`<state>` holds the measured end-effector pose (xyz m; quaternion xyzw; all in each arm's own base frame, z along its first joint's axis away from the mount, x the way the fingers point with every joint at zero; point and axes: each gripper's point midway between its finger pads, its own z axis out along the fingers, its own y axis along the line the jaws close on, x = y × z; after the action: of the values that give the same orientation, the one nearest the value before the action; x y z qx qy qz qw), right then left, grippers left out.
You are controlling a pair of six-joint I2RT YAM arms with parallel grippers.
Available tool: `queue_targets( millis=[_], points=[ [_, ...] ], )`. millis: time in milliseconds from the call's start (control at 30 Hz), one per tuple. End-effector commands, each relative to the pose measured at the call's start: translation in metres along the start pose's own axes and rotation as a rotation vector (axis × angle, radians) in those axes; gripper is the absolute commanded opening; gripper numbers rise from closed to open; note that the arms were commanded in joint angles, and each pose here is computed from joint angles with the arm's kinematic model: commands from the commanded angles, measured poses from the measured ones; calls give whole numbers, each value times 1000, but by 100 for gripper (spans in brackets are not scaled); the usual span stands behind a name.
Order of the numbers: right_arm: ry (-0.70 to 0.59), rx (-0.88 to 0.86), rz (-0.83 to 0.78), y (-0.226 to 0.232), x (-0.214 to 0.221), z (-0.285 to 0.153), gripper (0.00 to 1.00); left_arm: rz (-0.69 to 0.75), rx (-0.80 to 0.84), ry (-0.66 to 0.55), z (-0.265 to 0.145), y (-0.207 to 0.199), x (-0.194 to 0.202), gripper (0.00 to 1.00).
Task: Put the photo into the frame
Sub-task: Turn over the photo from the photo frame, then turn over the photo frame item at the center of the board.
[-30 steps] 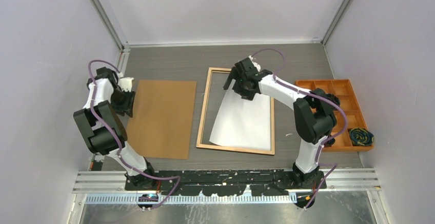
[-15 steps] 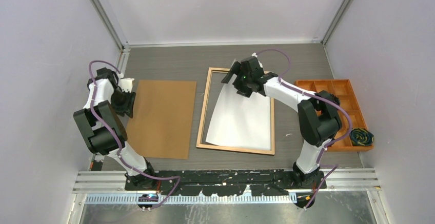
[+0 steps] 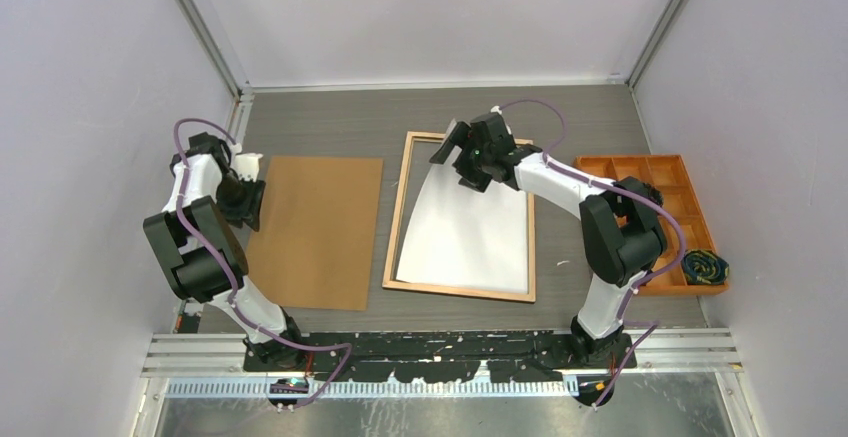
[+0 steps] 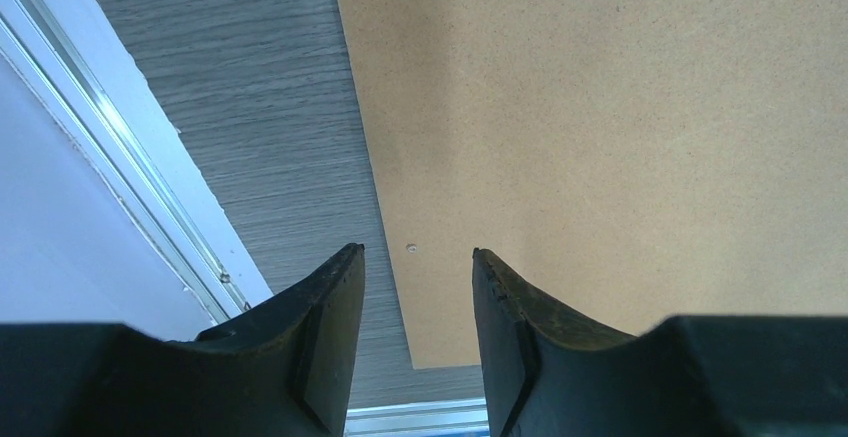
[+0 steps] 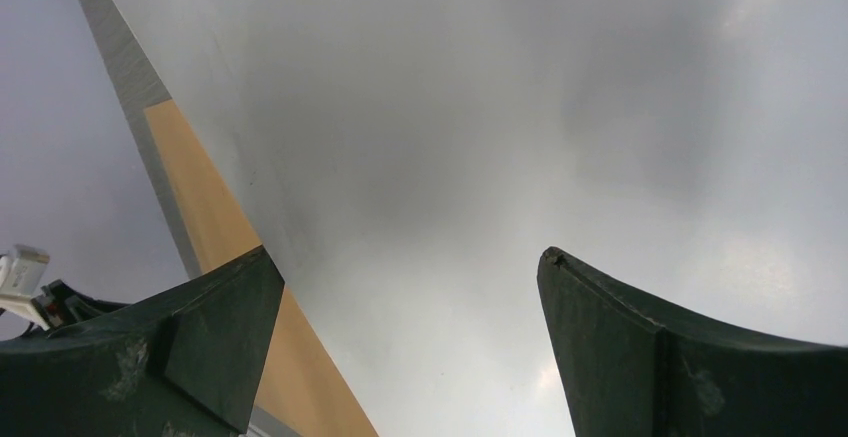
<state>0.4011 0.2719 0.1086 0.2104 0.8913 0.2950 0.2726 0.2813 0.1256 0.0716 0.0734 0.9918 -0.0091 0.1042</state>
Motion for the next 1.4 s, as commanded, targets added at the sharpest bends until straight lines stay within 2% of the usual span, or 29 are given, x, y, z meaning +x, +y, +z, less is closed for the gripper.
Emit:
queue_targets(
  millis=[0,133,267,667,767,867,1033,1200,1367],
  points=[
    [-23,-136,24,31,-12,-17,100,22,-15,-23,-8,0,-2,46],
    [-44,-271,86,47,-22,-18,100,25,-21,-25,-10,1,-1,46],
    [-53,-316,83,56,-26,-22,100,27,-30,-23,-10,3,-2,46],
    [-54,-202,13,40,-10,-27,100,19,-65,-14,-7,12,-2,46],
    [-56,-159,-59,51,9,-31,100,-7,-123,2,-5,30,-2,45],
    [-52,-173,-150,87,37,-36,100,-65,-217,17,-4,59,-1,44],
    [15,-176,-276,136,103,-25,100,-121,-327,47,9,88,8,41],
    [62,-108,-312,147,146,9,100,-155,-278,72,32,81,15,37],
    [75,-1,-353,130,167,45,100,-198,-243,78,49,75,18,30]
  ],
)
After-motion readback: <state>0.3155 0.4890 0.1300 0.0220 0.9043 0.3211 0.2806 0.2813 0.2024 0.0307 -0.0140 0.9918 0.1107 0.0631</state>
